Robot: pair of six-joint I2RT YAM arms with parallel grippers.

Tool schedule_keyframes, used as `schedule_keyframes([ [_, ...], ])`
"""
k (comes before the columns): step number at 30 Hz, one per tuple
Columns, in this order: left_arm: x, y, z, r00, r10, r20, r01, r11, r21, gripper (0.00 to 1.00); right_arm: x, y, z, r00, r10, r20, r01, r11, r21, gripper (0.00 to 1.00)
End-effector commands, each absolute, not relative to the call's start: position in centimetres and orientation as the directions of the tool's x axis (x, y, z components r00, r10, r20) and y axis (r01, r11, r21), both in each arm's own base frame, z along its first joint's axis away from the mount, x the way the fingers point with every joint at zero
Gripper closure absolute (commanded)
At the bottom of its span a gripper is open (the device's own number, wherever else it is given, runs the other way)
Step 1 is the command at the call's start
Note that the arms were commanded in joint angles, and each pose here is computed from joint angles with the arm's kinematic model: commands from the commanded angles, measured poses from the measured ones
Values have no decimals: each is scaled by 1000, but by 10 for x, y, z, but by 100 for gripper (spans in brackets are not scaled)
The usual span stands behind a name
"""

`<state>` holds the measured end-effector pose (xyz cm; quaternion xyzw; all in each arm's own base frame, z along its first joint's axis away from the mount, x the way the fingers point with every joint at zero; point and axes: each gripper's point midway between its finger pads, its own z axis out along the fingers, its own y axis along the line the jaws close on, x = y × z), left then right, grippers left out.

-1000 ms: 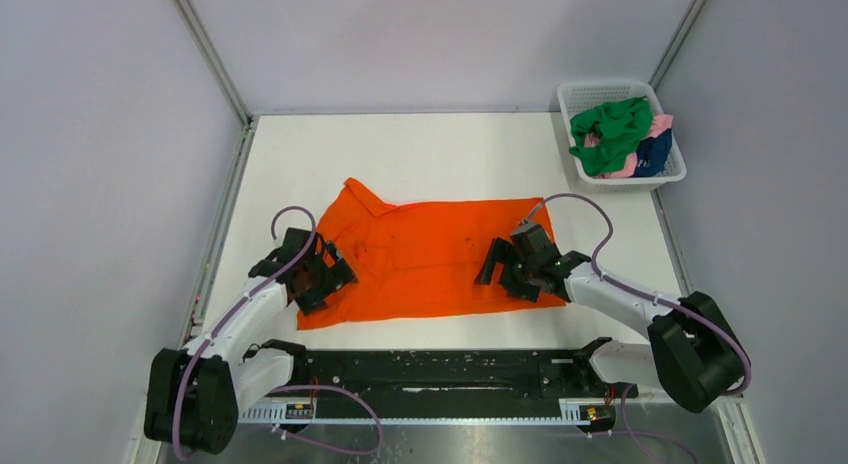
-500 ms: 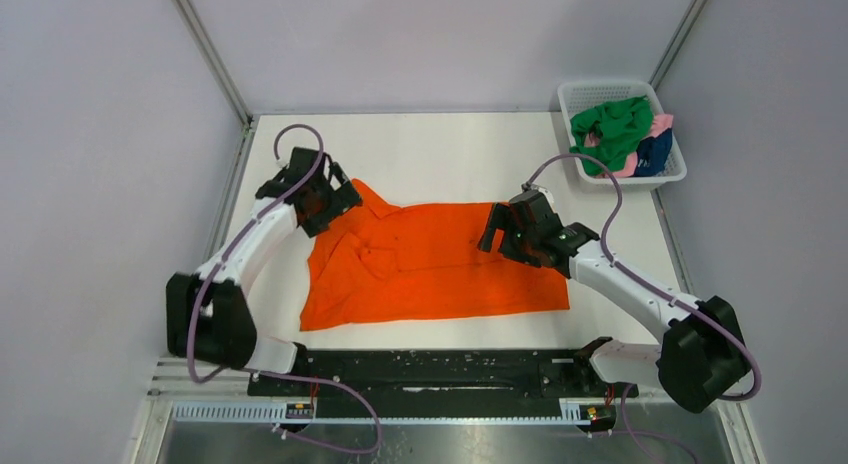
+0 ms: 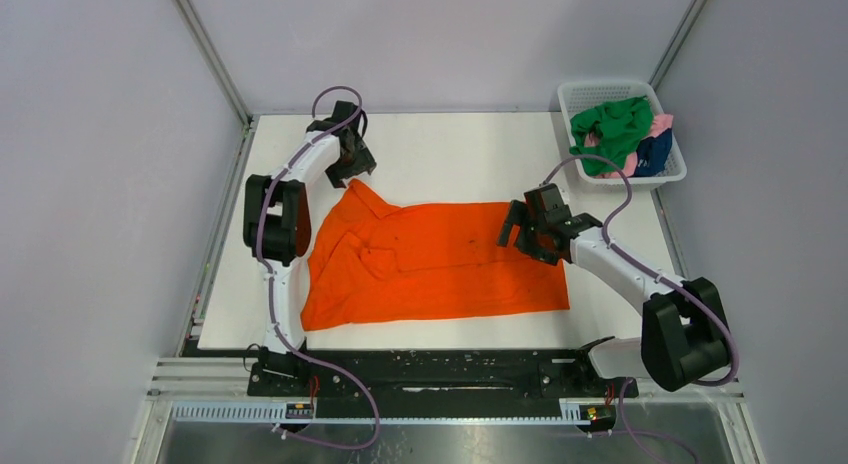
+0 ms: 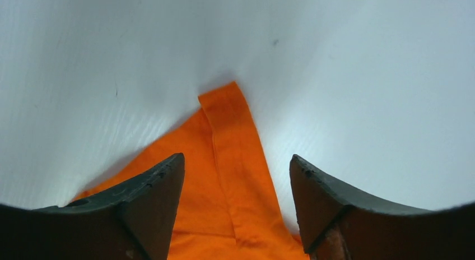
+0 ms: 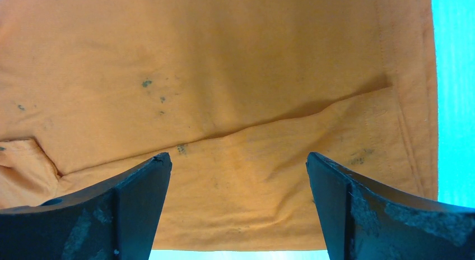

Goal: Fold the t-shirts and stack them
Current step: Grab the side of the flattened tshirt furthest away from the robot with both arms

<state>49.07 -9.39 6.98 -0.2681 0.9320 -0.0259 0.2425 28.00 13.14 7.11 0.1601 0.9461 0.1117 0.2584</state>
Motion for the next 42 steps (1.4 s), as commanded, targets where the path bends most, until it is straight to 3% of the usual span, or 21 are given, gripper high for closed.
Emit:
schedule_keyframes([
  [1, 508, -77, 72, -713, -501, -491, -521, 847, -107, 33, 280, 133, 64, -835, 349, -426, 232, 925, 302, 0],
  [15, 527, -79, 40, -712, -530, -461, -549, 829, -106, 55, 282, 122, 63, -825, 364, -433, 259, 923, 283, 0],
  [24, 524, -73, 50, -703, -529, -475, -557, 825, -94, 77, 286, 110, 64, -811, 363, -460, 280, 930, 240, 1],
  [28, 524, -74, 66, -689, -530, -495, -554, 825, -113, 91, 292, 104, 66, -807, 357, -470, 292, 934, 208, 1],
  [35, 518, -70, 81, -683, -521, -512, -549, 829, -112, 100, 315, 88, 75, -779, 364, -511, 341, 929, 143, 0],
  [42, 503, -70, 93, -690, -520, -504, -545, 831, -112, 100, 361, 61, 87, -724, 403, -560, 428, 899, 94, 0],
])
